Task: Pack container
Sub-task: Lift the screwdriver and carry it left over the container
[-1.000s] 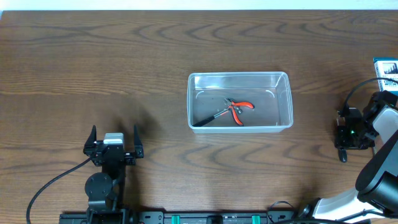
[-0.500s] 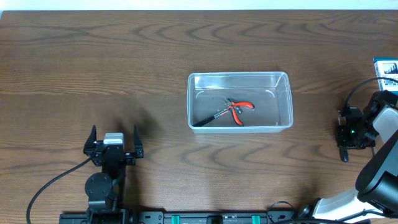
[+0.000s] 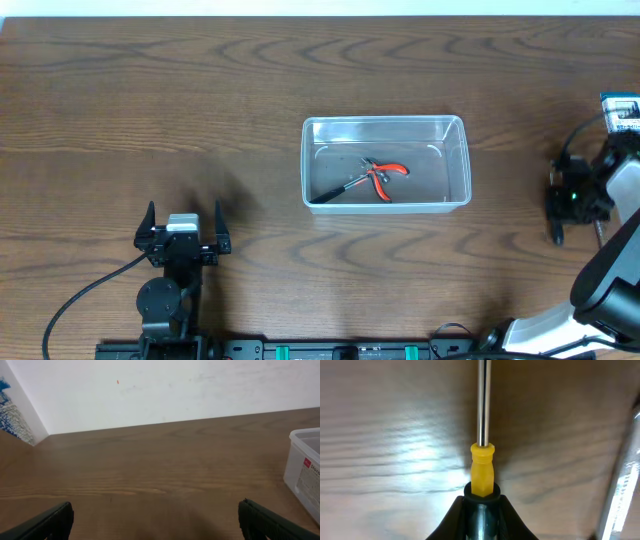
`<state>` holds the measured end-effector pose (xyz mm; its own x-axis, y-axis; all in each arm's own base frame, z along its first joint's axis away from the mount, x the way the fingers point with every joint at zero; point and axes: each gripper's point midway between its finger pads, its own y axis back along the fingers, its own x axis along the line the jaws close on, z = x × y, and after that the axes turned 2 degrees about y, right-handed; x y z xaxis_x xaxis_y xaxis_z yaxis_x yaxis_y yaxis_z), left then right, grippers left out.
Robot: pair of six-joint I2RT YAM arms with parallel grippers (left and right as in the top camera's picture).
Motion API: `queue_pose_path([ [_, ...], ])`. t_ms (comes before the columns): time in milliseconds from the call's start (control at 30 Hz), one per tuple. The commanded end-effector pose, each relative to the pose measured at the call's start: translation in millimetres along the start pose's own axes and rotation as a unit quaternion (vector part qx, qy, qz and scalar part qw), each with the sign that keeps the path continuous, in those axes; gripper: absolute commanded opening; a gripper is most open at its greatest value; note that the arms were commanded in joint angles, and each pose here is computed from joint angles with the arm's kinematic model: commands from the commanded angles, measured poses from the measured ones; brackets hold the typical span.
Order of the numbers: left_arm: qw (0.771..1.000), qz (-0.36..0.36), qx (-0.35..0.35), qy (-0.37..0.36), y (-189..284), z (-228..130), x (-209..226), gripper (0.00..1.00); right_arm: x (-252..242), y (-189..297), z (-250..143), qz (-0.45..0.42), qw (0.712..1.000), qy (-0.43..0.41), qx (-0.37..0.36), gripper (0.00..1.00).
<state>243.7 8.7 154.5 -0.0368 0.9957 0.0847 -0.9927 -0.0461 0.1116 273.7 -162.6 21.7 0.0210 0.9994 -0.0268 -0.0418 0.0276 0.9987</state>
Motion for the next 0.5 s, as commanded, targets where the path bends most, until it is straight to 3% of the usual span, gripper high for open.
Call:
queue_pose_path([
  [0,1.000,0.000,0.021,0.002,-2.1,-17.5,-0.9,0.98,12.2,28.8,40.3,0.006,0.999,0.026,-0.042,0.08],
  [67,1.000,0.000,0.021,0.002,-2.1,-17.5,-0.9,0.98,22.6,43.5,54.5,0.011,0.998,0.044,-0.054,0.03],
  [267,1.000,0.000,0.021,0.002,-2.1,-17.5,-0.9,0.98,79.5,93.6,94.0,0.024,0.988,0.131,-0.083,0.06],
  [467,1.000,0.000,0.021,0.002,-2.1,-17.5,-0.9,0.98,153.9,138.5,127.6,0.013,0.955,0.266,-0.133,0.05],
])
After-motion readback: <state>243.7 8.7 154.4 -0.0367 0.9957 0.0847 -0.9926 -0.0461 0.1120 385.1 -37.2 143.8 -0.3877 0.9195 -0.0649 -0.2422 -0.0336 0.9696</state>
